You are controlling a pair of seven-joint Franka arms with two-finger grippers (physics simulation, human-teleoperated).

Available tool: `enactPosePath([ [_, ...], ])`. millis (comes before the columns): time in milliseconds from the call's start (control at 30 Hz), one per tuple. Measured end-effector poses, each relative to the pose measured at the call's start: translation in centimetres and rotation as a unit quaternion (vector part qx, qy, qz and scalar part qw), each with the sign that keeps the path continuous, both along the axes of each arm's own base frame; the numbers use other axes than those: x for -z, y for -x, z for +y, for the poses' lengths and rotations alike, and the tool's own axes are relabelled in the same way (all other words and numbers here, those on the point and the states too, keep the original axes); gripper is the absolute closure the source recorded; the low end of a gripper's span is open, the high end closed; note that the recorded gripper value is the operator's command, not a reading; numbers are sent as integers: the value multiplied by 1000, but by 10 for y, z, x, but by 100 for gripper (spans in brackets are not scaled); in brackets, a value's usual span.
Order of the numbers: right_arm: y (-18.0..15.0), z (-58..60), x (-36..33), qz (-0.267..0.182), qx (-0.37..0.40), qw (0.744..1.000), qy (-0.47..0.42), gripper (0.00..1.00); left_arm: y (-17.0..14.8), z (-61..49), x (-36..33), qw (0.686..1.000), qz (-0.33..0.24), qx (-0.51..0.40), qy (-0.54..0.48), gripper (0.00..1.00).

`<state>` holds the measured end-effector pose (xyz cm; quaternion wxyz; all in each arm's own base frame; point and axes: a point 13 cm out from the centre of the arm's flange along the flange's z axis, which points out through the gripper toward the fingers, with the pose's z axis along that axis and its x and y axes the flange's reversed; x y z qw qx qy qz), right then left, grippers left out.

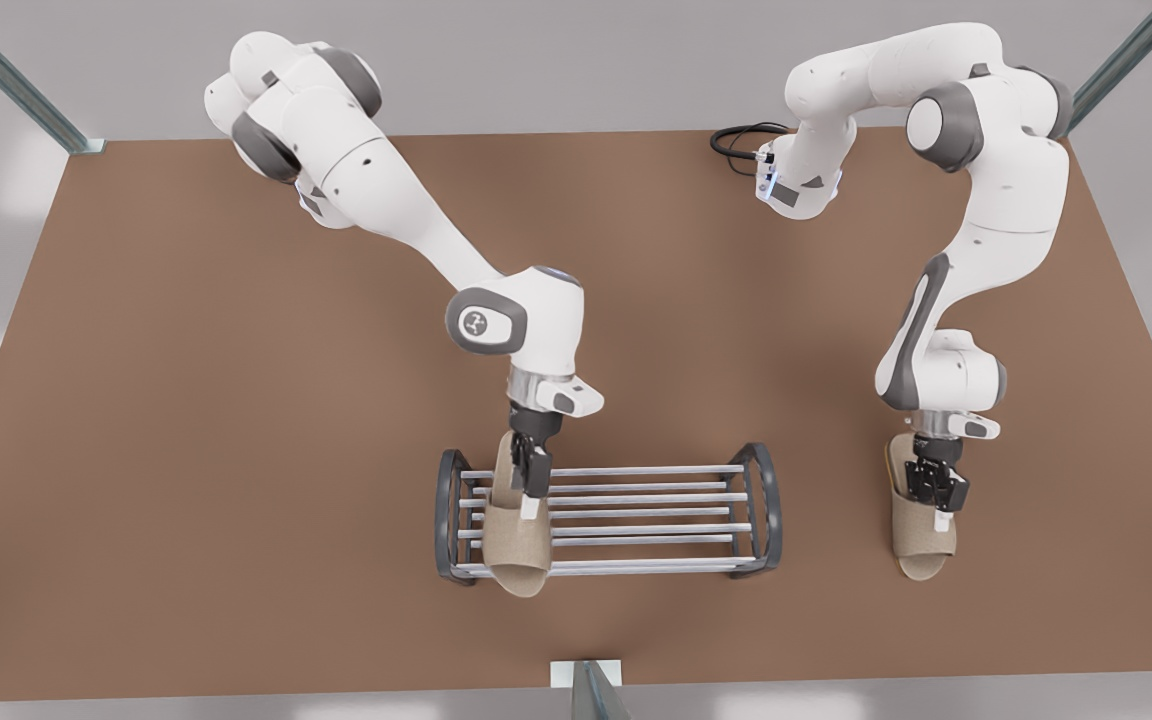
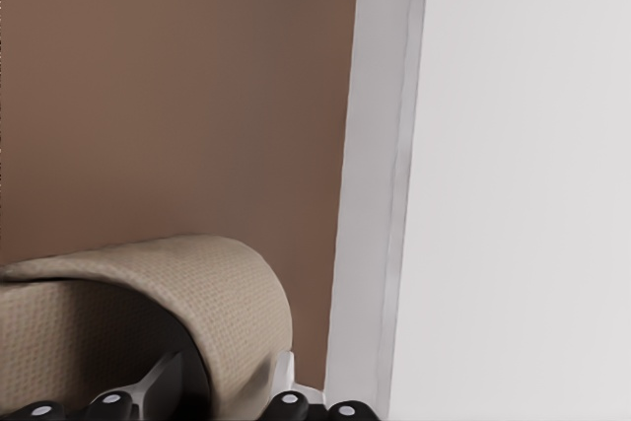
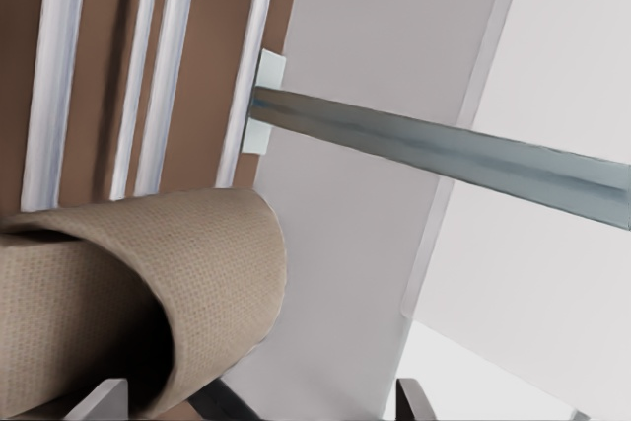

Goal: Place the right shoe on the shoe rack with the right arm, and place the left shoe on the shoe rack with the left arm

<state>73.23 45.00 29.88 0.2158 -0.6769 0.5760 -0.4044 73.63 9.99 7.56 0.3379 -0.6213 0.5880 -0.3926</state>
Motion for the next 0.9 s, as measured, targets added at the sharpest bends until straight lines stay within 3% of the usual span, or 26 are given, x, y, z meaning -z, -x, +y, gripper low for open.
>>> enactPosePath([
  [100,-4,4,-11,-1,-10,1000,5,0,1,0,2,1000,1,0,1,41],
  [233,46,-3,-105,20,11,999,-33,0,-2,0,-6,1000,-3,-3,3,44],
  [333,61,-121,-154,81,148,977,-130,0,-8,2,-30,1000,-12,-10,7,79],
  [433,73,-214,-120,168,311,901,-251,0,-10,4,-37,1000,-12,-18,17,79],
  [533,88,-222,-102,213,395,832,-326,0,-16,7,-114,999,-26,-27,12,79],
  [600,100,-213,-95,229,426,803,-349,0,-13,-11,-168,999,-26,-27,18,79],
  [700,93,-253,-136,207,477,761,-388,0,-20,-126,-299,997,-61,25,48,79],
  [800,82,-363,-117,205,576,683,-399,0,15,-237,-397,992,-78,84,59,79],
  [900,81,-434,-81,225,635,626,-393,0,70,-358,-419,984,-56,163,52,79],
])
